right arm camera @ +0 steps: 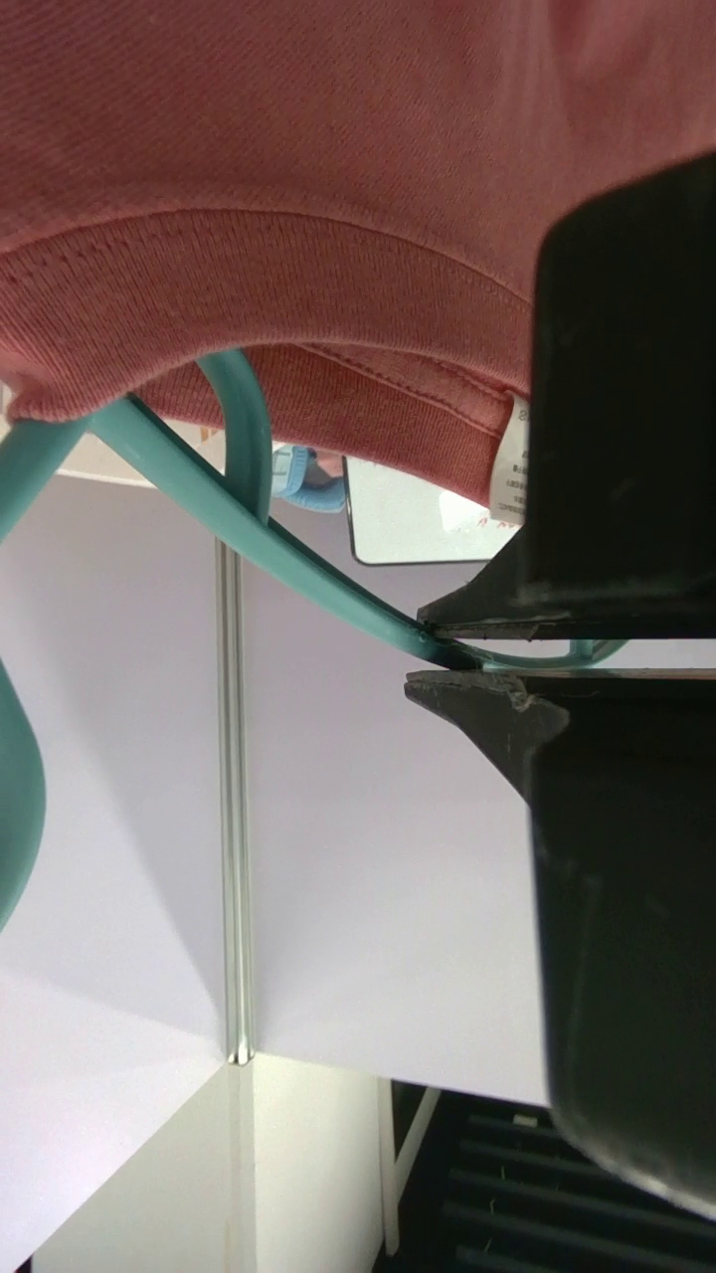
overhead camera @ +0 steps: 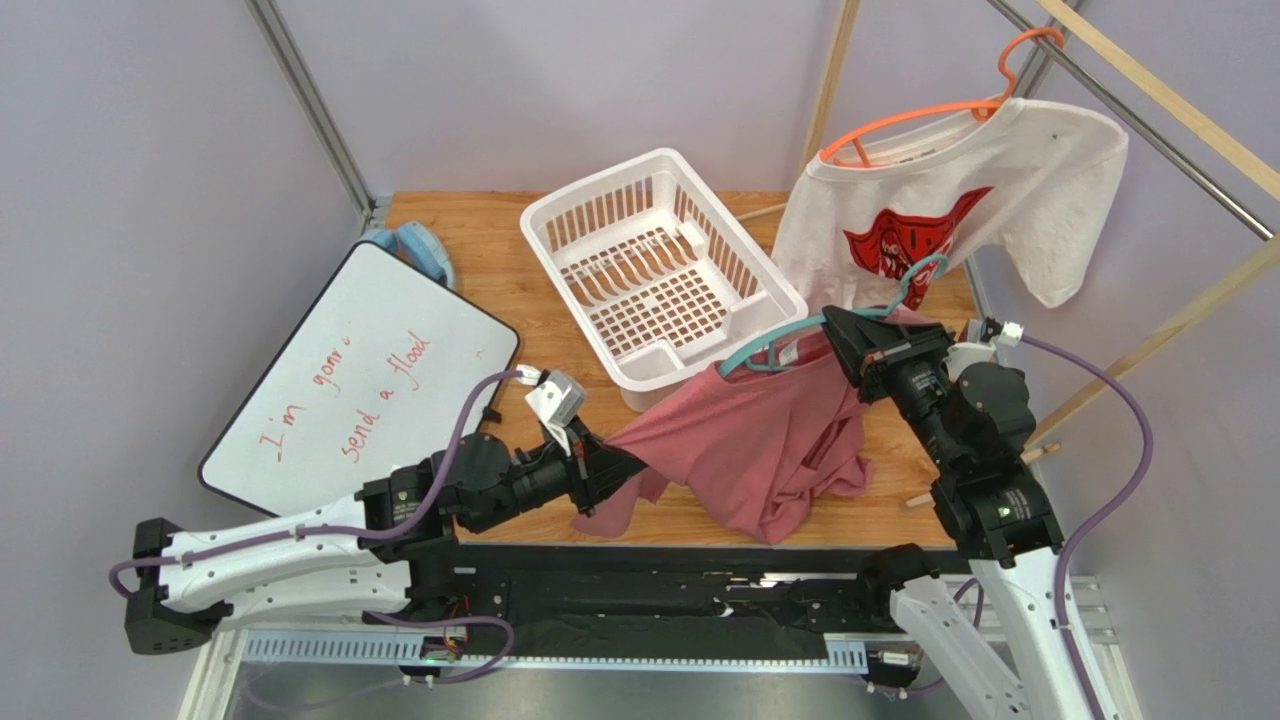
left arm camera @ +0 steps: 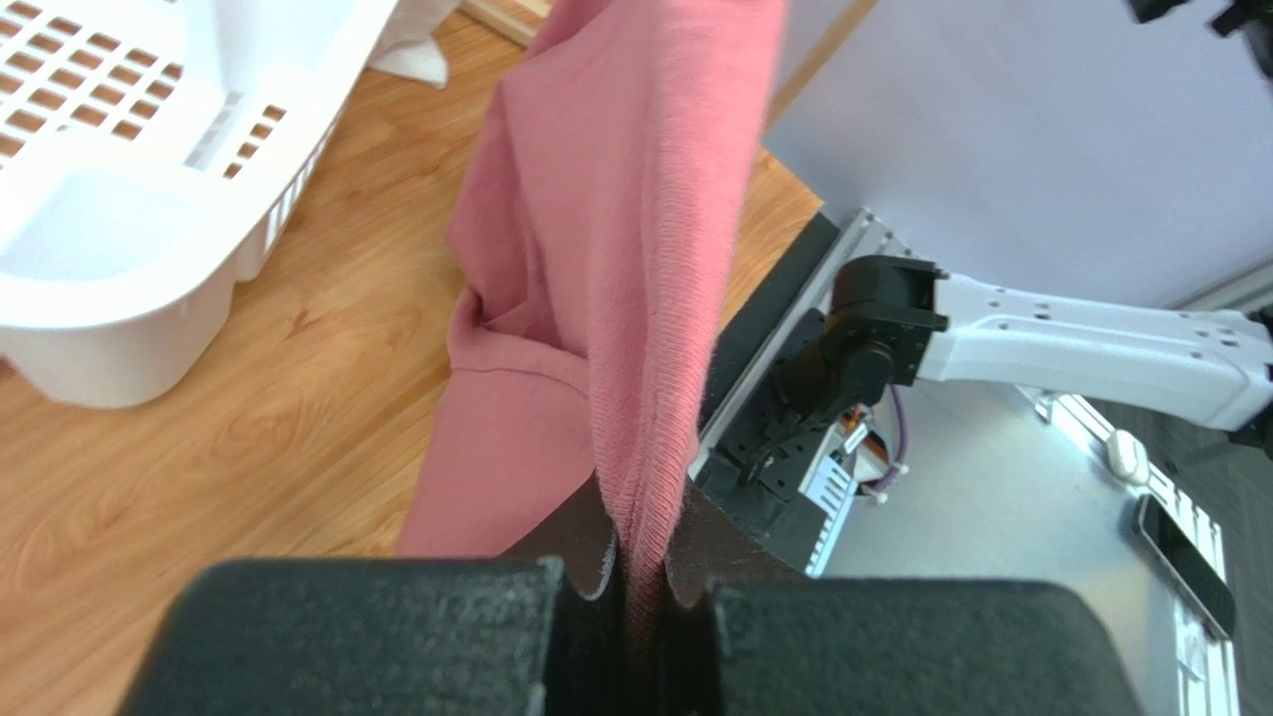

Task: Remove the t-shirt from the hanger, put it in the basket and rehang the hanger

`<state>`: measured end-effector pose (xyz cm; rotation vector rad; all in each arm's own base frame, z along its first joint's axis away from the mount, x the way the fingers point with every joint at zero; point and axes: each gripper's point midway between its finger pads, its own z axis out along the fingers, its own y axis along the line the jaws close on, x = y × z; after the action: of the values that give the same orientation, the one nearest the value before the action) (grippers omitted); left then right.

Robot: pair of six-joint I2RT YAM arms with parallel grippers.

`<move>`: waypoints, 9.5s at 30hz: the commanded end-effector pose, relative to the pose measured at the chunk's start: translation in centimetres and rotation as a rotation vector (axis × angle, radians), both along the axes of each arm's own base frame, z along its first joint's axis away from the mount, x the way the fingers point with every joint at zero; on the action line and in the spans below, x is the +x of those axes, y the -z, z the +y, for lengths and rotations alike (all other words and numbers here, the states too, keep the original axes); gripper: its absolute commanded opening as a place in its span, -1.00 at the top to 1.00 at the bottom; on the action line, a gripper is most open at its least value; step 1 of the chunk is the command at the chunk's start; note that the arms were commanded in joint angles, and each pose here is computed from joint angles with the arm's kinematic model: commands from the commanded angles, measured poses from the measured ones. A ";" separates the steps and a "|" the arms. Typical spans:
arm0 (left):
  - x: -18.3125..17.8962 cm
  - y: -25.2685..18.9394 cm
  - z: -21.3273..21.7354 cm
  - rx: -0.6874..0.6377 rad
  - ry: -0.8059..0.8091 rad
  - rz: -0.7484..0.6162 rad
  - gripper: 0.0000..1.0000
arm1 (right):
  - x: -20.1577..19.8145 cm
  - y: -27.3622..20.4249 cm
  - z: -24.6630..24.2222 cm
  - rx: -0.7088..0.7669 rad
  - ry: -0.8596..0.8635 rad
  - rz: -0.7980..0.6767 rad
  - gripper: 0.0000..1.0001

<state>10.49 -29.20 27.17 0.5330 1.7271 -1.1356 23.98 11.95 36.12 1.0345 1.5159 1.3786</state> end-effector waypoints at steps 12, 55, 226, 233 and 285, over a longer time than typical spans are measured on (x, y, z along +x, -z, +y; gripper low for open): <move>2.5 5.2 1.2 0.041 -0.208 0.134 1.00 | -1.2 -6.5 -3.4 0.124 0.156 -0.167 1.00; 7.7 7.3 -15.4 0.043 0.157 0.381 1.00 | -5.8 -10.3 0.1 0.059 -0.103 -0.241 1.00; 6.3 4.1 -17.8 0.152 0.283 0.315 1.00 | -6.5 15.2 -7.8 -0.965 0.031 0.387 -1.00; 7.1 5.8 -14.8 0.225 0.184 0.273 -0.80 | -6.4 16.0 -1.1 -0.909 -0.320 0.191 -1.00; 4.9 3.9 4.8 0.017 -0.272 0.272 -0.82 | -2.9 24.7 5.5 -0.569 -0.412 0.209 1.00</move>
<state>14.96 -24.89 23.17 0.2080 1.9835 -1.0397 20.96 18.07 8.39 0.6127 2.3020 1.0032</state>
